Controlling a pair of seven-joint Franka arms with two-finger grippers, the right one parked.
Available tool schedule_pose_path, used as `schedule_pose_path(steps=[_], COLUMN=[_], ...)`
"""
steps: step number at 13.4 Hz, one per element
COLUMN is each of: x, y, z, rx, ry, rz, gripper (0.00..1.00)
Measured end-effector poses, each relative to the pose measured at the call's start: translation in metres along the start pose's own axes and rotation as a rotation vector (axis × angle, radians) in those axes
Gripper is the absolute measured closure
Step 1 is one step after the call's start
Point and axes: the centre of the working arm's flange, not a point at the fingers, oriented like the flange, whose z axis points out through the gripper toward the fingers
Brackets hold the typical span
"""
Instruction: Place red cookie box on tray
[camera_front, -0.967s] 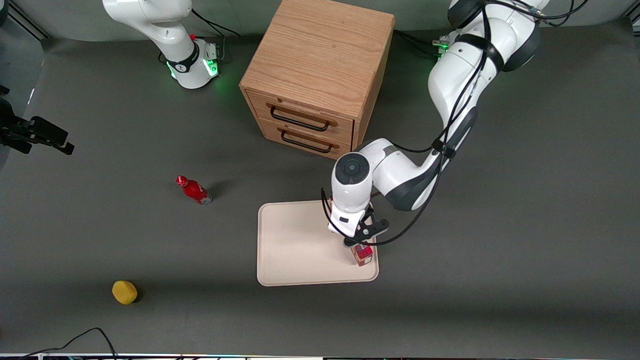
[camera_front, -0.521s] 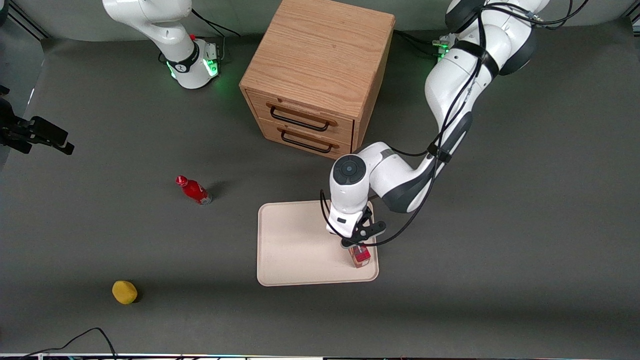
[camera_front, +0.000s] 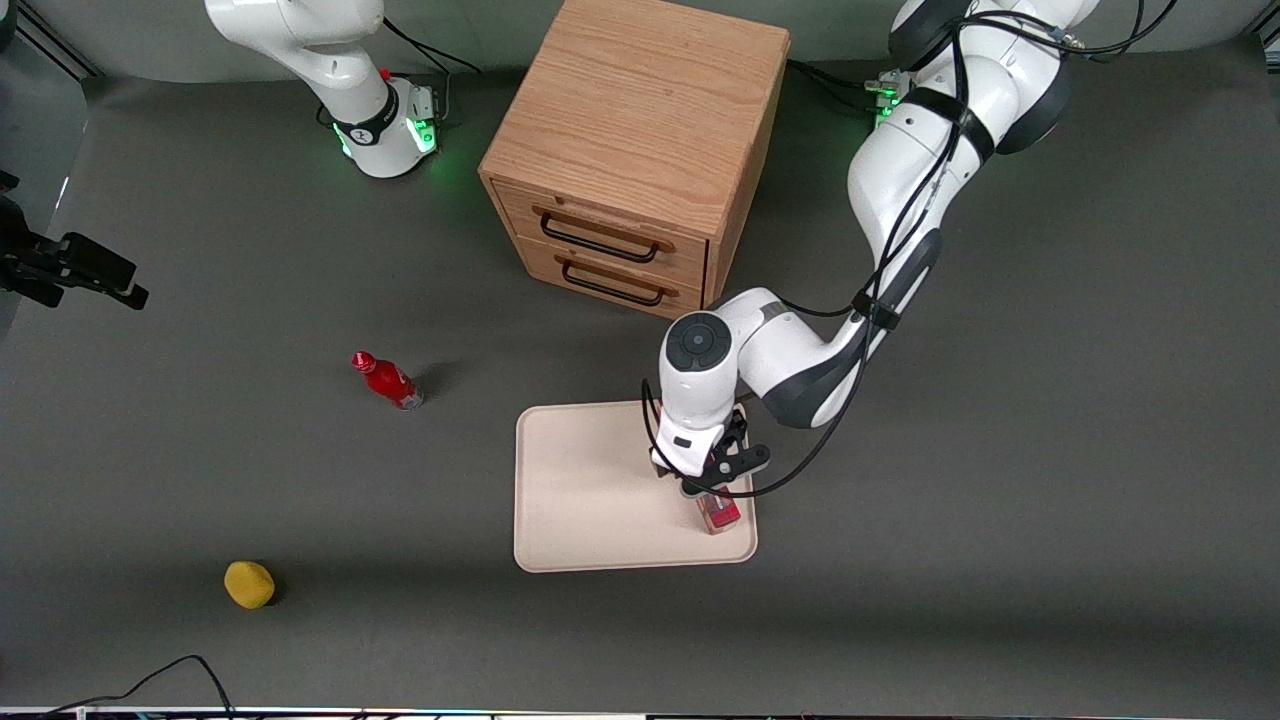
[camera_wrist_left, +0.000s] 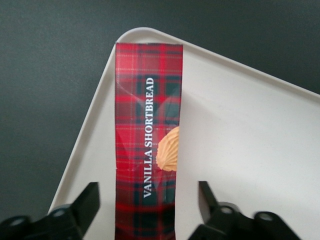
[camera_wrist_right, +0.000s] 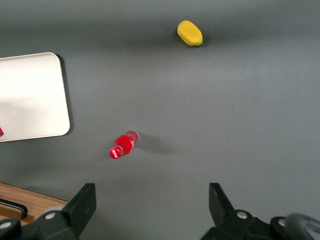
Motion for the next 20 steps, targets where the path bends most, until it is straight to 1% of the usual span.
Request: schedule_pose_path(steps=[1,2,3,5,6,8,9,11,13,15,18,20], x=[0.002,0.005,0.008,0.010,0.012,0.024,0.031,0.038,0.047,0.069,0.120,0.146], y=[0.000,0.000,0.000,-0.005,-0.008,-0.023,-0.035,-0.064,-0.103,-0.160,-0.277,-0.346], z=[-0.003,-0.007,-0.012,-0.032,-0.048,-0.087,-0.105,-0.142,-0.171,-0.191,-0.212,-0.225], rx=[-0.003,-0.003,0.007,0.051,0.067,0.093,0.110,0.120,0.122,0.133,0.166,0.170], ry=[0.003,0.007,0.007,-0.012,-0.033,-0.106,-0.137,-0.184,-0.218,-0.247,-0.268,-0.285], rz=[-0.003,-0.006,-0.002,0.044,0.073,0.109,0.150,0.246,0.344,0.428,0.513,0.579], gripper=[0.00,0.00,0.00,0.00,0.00,0.00,0.00,0.00,0.00,0.00,0.00,0.00])
